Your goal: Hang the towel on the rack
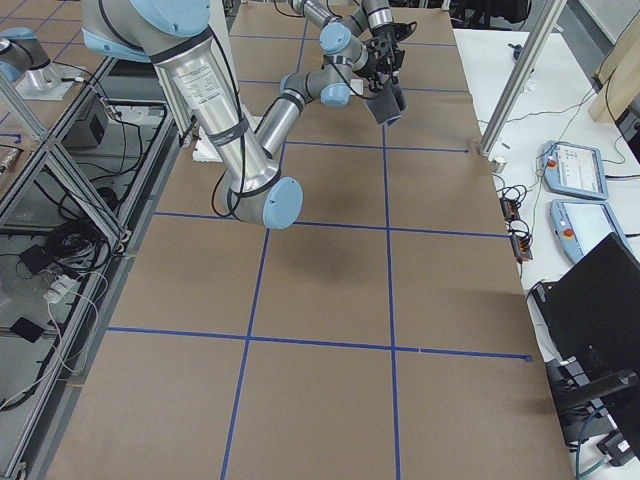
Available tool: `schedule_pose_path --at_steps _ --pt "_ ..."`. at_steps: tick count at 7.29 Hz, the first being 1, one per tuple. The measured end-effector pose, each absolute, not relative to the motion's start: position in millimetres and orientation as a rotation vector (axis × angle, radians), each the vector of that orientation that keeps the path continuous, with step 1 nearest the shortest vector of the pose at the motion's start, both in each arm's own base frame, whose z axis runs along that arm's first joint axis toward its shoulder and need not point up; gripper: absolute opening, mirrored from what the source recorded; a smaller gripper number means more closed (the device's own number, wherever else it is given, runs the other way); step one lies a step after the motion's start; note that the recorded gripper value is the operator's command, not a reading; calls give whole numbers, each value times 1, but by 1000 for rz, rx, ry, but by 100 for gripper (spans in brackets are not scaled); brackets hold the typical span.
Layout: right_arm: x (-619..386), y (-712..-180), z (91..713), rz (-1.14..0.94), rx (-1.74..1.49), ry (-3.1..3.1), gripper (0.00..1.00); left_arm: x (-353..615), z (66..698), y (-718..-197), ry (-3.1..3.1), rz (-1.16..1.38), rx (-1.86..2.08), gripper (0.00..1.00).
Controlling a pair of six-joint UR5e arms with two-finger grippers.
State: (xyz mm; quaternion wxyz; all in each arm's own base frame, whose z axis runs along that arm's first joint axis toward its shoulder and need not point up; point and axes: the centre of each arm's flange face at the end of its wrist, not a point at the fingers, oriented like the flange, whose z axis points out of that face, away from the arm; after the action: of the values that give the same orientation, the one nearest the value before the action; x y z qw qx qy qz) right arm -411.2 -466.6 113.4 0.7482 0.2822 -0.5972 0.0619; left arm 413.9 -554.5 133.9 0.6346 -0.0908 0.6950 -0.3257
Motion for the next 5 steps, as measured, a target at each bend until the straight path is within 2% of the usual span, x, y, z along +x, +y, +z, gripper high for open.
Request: schedule_pose_path --at_steps 2,5 --pt "-388 -487 148 117 488 -1243 100 408 130 -551 1602 -737 -201 0" --pt "-329 -543 215 6 371 -946 100 374 145 -517 1618 -670 -199 0"
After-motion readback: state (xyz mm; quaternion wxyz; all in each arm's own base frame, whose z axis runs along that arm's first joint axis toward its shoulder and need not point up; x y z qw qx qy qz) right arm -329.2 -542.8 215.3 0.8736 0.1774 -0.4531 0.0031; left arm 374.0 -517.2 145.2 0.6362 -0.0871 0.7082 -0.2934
